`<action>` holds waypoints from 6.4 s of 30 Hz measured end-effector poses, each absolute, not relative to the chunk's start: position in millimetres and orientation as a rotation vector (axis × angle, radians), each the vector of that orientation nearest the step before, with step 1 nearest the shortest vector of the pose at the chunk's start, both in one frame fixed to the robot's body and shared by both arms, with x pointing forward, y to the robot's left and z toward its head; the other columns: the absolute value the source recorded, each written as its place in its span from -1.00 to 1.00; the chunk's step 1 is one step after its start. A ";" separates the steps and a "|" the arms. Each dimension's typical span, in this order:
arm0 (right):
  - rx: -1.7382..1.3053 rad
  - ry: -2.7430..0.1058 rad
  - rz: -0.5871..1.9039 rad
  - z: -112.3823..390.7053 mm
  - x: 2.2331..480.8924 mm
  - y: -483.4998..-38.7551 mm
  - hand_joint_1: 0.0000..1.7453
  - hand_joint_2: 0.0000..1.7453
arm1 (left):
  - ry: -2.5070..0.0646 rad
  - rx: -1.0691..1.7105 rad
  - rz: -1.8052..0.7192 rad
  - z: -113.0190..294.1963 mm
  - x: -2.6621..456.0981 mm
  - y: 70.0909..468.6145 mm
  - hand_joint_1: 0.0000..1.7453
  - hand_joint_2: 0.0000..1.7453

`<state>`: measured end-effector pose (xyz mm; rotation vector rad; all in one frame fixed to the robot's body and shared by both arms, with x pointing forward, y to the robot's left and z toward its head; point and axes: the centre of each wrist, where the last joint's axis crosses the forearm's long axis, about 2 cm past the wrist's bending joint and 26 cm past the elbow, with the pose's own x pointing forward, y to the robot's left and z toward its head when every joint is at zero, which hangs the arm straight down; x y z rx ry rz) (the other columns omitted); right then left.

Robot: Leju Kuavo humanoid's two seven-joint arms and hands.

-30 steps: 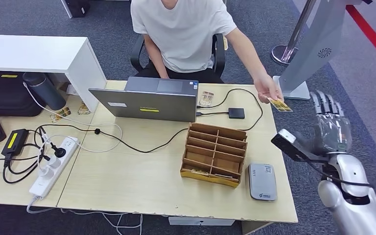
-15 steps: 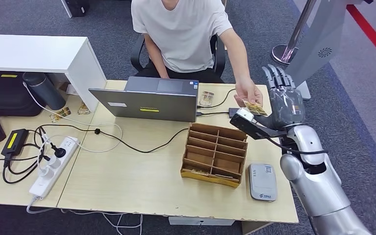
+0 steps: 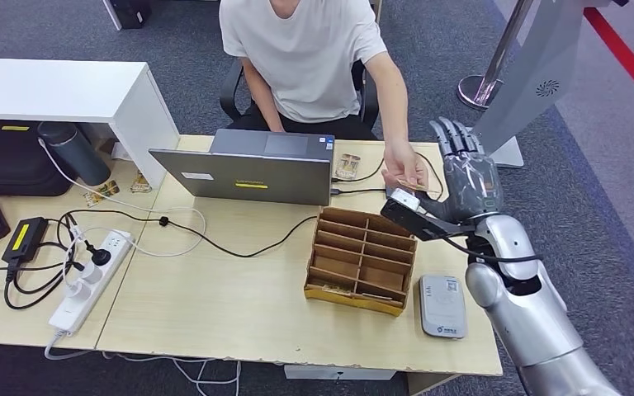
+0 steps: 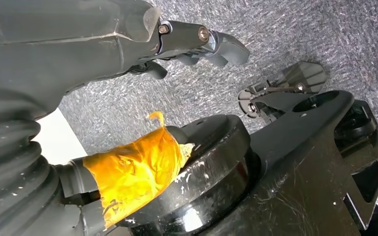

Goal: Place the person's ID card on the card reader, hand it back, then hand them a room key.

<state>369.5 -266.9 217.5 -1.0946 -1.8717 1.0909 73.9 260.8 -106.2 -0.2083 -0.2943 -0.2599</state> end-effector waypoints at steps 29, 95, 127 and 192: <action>-1.042 -2.011 1.000 199.2 341.8 -270.6 1.00 1.00 | -0.341 -0.230 -0.198 -106.8 69.5 259.2 -1.00 1.00; -1.116 -1.614 1.265 54.5 216.8 -329.6 1.00 1.00 | -0.288 -0.239 -0.210 -105.9 78.4 281.2 -1.00 1.00; -1.253 -1.916 0.959 202.4 368.2 -299.8 1.00 1.00 | -0.331 -0.159 -0.303 -104.0 87.0 262.2 -1.00 1.00; -0.695 -2.035 1.251 129.6 198.8 -246.3 -1.00 1.00 | -0.328 -0.203 -0.146 -107.7 69.8 284.9 -1.00 1.00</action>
